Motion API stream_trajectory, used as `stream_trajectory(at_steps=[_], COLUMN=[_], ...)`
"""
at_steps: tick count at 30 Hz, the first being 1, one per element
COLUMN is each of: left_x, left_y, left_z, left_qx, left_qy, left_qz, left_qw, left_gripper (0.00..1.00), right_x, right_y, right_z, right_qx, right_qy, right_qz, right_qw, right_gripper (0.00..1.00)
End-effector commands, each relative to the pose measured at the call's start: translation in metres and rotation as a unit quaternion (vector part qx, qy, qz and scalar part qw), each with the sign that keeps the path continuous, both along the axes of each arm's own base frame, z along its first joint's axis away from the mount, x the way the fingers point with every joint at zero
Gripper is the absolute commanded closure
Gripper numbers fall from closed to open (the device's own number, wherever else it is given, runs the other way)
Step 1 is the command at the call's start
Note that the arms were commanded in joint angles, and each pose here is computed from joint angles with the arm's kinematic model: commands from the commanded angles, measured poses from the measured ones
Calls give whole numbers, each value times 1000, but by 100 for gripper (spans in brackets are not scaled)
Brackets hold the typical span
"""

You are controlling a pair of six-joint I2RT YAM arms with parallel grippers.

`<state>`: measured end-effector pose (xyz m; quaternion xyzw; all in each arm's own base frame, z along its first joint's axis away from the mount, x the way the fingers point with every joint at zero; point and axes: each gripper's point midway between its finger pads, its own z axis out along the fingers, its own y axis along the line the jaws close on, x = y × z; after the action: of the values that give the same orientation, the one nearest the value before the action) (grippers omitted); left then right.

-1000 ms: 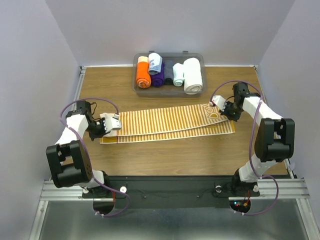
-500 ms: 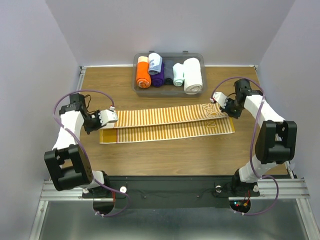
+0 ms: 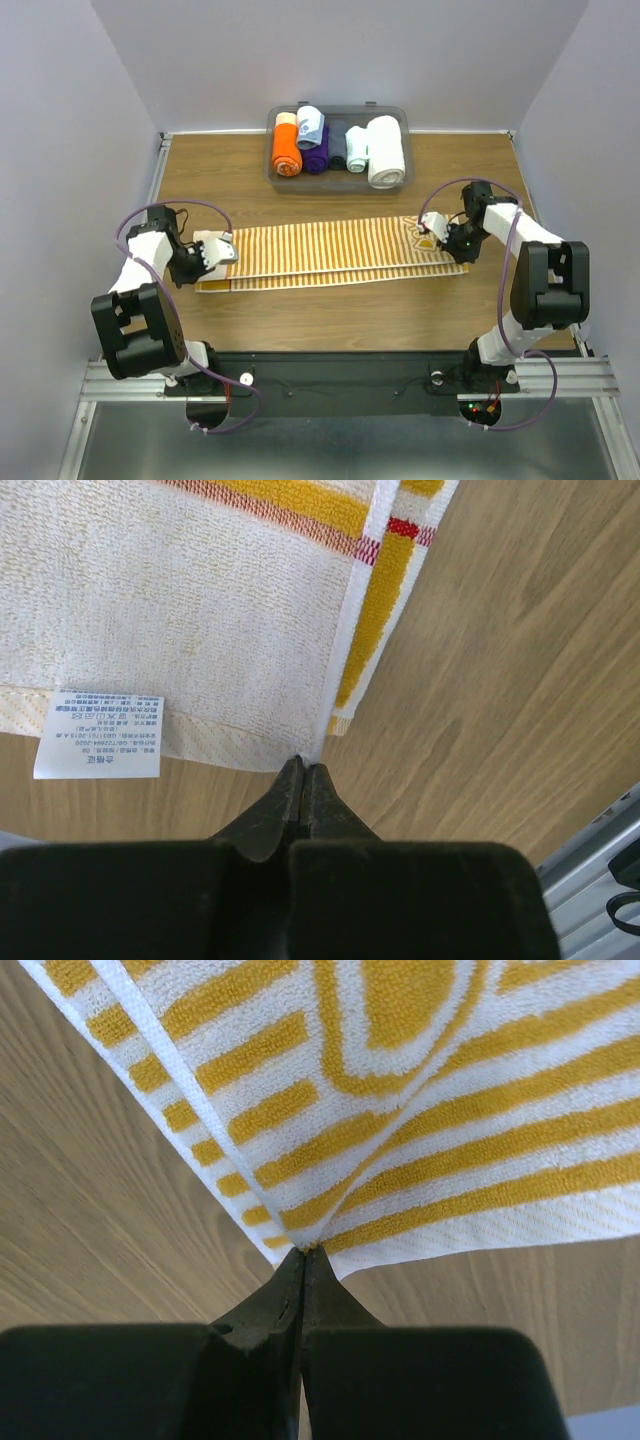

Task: Roll the towels
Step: Fold the towel

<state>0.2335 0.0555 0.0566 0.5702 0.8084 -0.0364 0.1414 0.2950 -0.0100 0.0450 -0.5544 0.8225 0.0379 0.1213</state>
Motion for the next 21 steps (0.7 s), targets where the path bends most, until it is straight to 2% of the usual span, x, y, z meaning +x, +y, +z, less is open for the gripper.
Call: stream_trajectory(at_steps=[1, 6, 10, 15, 21], left_x=[1, 7, 11, 18, 3], left_y=[4, -2, -6, -6, -3], left_z=[-10, -10, 7, 43, 51], left_qx=[4, -20, -35, -29, -13], left_qy=[6, 5, 5, -31, -28], left_qz=[19, 34, 30, 24, 15], left_qw=[1000, 999, 999, 999, 999], left_gripper=[100, 100, 100, 100, 100], right_x=[5, 16, 31, 39, 20], right_y=[4, 8, 6, -1, -8], right_z=[-2, 6, 25, 47, 48], right_qx=[9, 19, 16, 0, -16], right_qy=[7, -4, -26, -53, -47], right_qz=[-3, -14, -16, -11, 9], right_qw=[1000, 1000, 999, 999, 999], right_gripper=[99, 99, 99, 99, 100])
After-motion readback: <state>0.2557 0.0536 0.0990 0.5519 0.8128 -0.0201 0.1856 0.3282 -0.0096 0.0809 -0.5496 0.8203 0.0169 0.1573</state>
